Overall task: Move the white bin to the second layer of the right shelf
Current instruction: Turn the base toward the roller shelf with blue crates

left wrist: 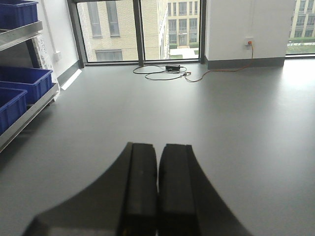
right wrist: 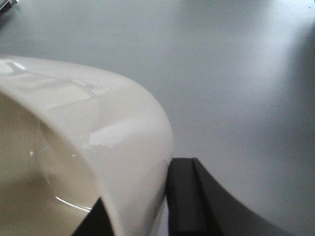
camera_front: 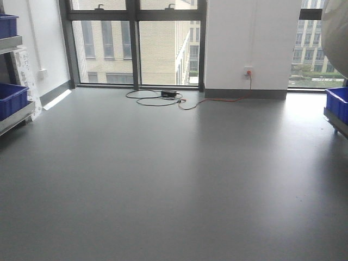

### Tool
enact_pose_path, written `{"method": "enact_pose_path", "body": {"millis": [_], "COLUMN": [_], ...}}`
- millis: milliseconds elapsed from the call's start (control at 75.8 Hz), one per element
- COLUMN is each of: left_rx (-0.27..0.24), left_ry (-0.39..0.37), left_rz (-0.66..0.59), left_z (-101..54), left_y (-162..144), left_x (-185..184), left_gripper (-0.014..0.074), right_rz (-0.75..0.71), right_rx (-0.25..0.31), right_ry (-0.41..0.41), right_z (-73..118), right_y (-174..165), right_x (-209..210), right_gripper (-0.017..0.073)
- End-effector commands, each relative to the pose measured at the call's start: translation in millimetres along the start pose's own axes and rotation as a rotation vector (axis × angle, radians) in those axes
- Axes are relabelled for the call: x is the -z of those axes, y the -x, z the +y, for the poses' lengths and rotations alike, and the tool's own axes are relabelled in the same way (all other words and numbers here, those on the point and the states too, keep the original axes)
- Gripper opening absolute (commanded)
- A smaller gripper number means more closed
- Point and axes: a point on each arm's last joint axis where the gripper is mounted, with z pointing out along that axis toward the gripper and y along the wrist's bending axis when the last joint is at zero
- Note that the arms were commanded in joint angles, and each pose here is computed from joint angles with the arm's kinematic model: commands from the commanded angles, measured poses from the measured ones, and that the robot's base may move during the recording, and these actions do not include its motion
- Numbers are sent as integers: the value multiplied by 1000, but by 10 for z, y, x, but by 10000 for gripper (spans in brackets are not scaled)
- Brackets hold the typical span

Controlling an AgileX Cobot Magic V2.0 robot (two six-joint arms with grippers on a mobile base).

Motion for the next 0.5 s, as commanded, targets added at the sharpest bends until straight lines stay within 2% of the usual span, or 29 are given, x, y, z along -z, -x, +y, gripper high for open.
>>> {"method": "enact_pose_path", "body": {"millis": [0,488], "left_rx": [3,3], "left_ry": [-2,-2], "left_rz": [-63,-63], "left_z": [-4,-4], "left_y": [-38,-38], "left_x": [-10,-10], "left_gripper": [85,85], "right_rz": [-121,-121], "right_rx": [2,2], "right_ry": [6,6], "right_z": [11,11], "right_y": [170,170], "right_x": [47,47], "right_gripper": [48,48]}}
